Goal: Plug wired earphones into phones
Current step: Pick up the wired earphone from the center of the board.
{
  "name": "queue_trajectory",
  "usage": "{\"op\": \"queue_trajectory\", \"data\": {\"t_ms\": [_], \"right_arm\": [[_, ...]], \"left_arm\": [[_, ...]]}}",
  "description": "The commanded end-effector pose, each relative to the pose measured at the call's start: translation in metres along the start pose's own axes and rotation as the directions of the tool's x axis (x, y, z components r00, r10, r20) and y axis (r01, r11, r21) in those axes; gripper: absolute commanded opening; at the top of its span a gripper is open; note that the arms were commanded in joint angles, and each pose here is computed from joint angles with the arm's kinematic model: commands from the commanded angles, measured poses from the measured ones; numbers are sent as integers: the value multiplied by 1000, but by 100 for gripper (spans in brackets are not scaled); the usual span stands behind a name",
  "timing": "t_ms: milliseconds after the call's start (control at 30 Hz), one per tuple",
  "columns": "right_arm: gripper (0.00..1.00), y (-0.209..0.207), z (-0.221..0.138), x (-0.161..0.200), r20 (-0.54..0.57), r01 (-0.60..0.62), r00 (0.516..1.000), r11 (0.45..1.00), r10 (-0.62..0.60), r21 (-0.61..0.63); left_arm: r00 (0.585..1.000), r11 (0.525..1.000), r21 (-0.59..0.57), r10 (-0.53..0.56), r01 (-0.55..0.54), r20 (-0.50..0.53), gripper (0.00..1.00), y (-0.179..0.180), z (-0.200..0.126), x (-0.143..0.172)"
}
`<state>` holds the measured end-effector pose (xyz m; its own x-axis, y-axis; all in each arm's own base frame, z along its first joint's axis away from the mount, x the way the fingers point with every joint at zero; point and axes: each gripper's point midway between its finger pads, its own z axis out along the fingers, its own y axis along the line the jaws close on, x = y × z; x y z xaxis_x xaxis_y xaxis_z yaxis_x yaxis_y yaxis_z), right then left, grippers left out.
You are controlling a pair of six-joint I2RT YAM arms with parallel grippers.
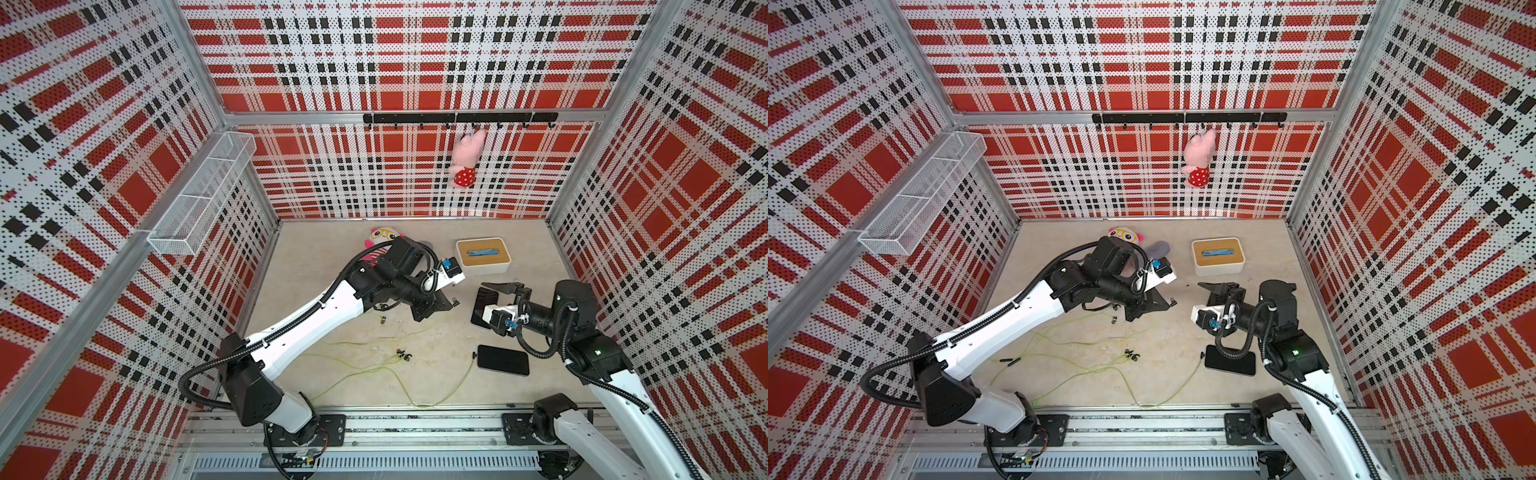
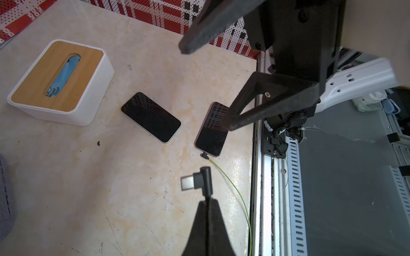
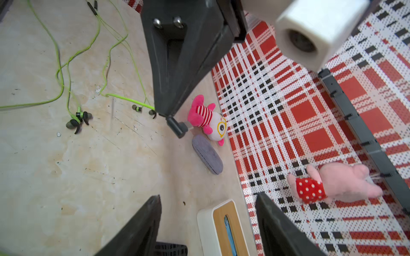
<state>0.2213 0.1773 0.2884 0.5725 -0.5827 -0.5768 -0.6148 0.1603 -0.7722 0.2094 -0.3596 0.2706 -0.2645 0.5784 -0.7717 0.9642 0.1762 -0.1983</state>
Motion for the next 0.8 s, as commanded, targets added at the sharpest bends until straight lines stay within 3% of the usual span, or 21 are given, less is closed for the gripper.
{"op": "queue_trajectory", "data": {"t_ms": [0,767], "right_arm": [[70,-7,4,-20,79,118,990,993,-117,0],[55,4,39,-42,193,178,969,979,-157,-98]], "left_arm": [[1000,999,39,-11,10,26,0,-8,-6,-1],[998,996,82,-37,32,51,0,-18,-10,-4]]}}
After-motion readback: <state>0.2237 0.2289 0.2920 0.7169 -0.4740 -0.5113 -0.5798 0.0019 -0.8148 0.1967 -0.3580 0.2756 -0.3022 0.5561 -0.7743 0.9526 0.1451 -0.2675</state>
